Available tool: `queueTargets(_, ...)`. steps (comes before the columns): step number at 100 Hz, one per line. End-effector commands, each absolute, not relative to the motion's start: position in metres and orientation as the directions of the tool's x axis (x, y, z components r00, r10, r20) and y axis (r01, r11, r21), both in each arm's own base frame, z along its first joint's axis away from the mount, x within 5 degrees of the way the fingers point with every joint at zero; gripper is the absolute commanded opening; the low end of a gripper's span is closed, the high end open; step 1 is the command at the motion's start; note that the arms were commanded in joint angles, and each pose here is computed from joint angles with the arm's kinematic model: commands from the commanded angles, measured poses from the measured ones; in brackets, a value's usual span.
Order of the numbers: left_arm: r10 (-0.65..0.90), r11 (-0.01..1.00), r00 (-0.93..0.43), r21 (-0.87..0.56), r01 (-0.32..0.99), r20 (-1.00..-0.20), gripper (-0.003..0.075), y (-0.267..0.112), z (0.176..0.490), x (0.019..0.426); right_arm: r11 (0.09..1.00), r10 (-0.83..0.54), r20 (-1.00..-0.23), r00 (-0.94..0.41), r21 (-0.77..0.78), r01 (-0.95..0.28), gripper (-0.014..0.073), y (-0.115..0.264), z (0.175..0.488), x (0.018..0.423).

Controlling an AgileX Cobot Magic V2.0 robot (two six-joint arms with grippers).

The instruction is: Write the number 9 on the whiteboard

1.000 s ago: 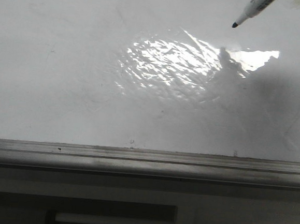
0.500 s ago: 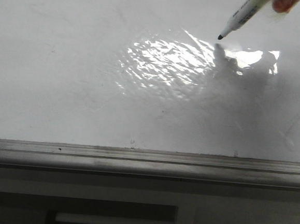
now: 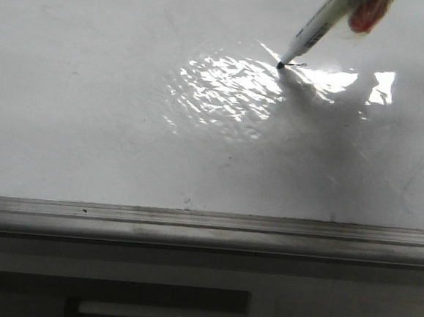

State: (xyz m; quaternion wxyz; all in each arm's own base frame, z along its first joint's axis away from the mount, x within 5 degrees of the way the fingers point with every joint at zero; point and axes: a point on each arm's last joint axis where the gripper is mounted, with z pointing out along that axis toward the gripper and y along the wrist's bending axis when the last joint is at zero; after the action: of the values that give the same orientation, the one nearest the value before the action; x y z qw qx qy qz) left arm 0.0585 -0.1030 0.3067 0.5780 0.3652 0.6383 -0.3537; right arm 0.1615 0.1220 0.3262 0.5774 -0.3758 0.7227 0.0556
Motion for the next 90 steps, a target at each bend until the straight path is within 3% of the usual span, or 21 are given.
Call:
queueTargets(1,0.003,0.515,-0.058,-0.048,0.856,-0.998,-0.002,-0.103,0.317,0.062,0.724,-0.445,-0.895,-0.036,-0.336,-0.602,-0.0041,0.124,0.336,0.163)
queueTargets(38,0.003,0.515,-0.058,-0.048,0.856,-0.998,-0.002,-0.103,0.317,0.062,0.717,-0.577,-0.796,-0.183,-0.386,-0.581,-0.0041,0.115,0.321,0.159)
queueTargets(75,0.004,0.515,-0.056,-0.046,0.856,-0.998,-0.002,-0.103,0.317,0.062,0.775,-0.517,-0.847,-0.123,-0.403,-0.486,-0.0041,0.104,0.351,0.168)
queueTargets(90,0.003,0.516,-0.056,-0.046,0.856,-0.998,-0.002,-0.103,0.317,0.062,0.805,-0.494,-0.842,-0.218,-0.347,-0.482,-0.0041,0.101,0.345,0.166)
